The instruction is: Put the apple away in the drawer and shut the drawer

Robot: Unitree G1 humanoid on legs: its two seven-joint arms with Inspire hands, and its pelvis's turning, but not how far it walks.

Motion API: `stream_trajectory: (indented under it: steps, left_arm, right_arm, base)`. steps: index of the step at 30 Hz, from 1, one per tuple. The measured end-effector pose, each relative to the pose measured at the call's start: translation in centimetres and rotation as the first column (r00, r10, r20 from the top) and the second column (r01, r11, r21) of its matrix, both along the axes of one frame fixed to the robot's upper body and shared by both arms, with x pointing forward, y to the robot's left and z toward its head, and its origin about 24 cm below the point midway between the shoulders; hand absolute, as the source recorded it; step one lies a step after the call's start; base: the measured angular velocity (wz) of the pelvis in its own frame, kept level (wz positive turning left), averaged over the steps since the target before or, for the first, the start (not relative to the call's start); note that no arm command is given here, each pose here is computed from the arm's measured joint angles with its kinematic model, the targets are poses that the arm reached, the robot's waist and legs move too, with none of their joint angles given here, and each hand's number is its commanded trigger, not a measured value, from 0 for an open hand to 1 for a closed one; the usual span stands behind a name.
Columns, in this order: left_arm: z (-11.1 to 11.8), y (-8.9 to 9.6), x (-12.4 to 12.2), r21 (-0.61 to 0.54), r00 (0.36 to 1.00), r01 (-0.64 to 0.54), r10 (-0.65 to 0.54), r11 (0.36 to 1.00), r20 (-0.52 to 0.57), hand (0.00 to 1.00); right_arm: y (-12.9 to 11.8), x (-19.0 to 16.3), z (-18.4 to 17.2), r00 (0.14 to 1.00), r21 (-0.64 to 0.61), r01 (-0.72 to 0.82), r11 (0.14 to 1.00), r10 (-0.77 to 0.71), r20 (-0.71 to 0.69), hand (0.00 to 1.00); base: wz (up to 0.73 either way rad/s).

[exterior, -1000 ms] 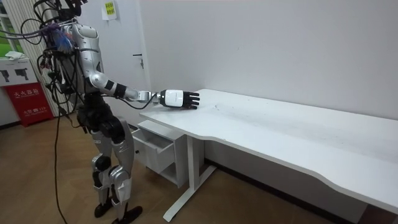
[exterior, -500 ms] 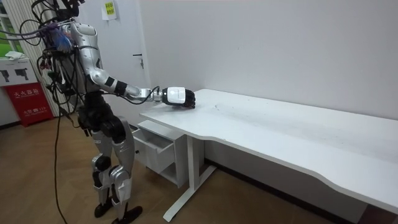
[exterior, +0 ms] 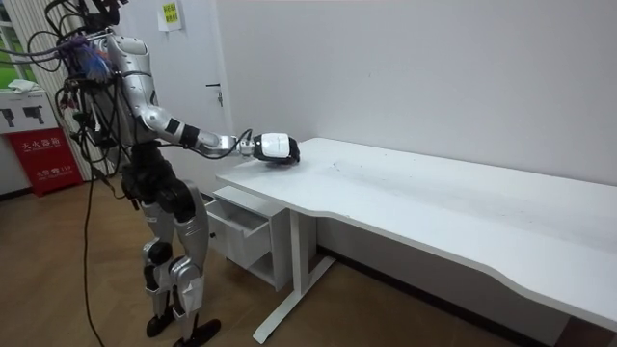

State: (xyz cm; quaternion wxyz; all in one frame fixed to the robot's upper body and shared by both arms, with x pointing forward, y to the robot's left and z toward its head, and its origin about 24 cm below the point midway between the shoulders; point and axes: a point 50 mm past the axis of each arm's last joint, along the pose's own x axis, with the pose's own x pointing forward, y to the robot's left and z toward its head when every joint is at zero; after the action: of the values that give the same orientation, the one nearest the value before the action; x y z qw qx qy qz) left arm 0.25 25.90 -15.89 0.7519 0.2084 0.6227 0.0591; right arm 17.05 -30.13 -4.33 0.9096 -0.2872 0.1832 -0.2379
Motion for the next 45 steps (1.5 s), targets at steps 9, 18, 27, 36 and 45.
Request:
stream_trajectory:
  steps: [9, 18, 27, 36, 45]
  left_arm:
    - [0.0, -0.1, 0.4, 0.005, 0.999, 0.034, -0.034, 0.999, 0.002, 0.00]
    - [-0.2, -0.9, 2.2, -0.003, 0.993, 0.113, -0.113, 0.994, 0.023, 0.00]
    - [-0.4, -1.4, 1.7, -0.015, 0.992, 0.126, -0.126, 0.992, 0.004, 0.00]
    - [-0.4, -1.6, 2.2, -0.015, 0.990, 0.140, -0.140, 0.990, 0.006, 0.00]
    - [-0.5, -1.8, 2.1, -0.019, 0.987, 0.159, -0.159, 0.987, -0.015, 0.00]
  right_arm:
    - [4.4, 1.8, 0.4, 0.968, -0.028, -0.250, 0.968, 0.249, -0.009, 1.00]
    - [10.7, 2.2, -0.8, 0.839, 0.056, -0.532, 0.845, 0.535, -0.102, 1.00]
    - [13.1, 1.6, -1.8, 0.716, 0.161, -0.655, 0.738, 0.674, -0.179, 1.00]
    - [13.4, 1.5, -2.0, 0.687, 0.173, -0.676, 0.716, 0.698, -0.202, 1.00]
    - [13.7, 0.7, -3.2, 0.633, 0.227, -0.686, 0.691, 0.721, -0.283, 0.00]
  base:
    - [0.02]
    - [0.02]
    - [0.09]
    - [0.05]
    - [0.03]
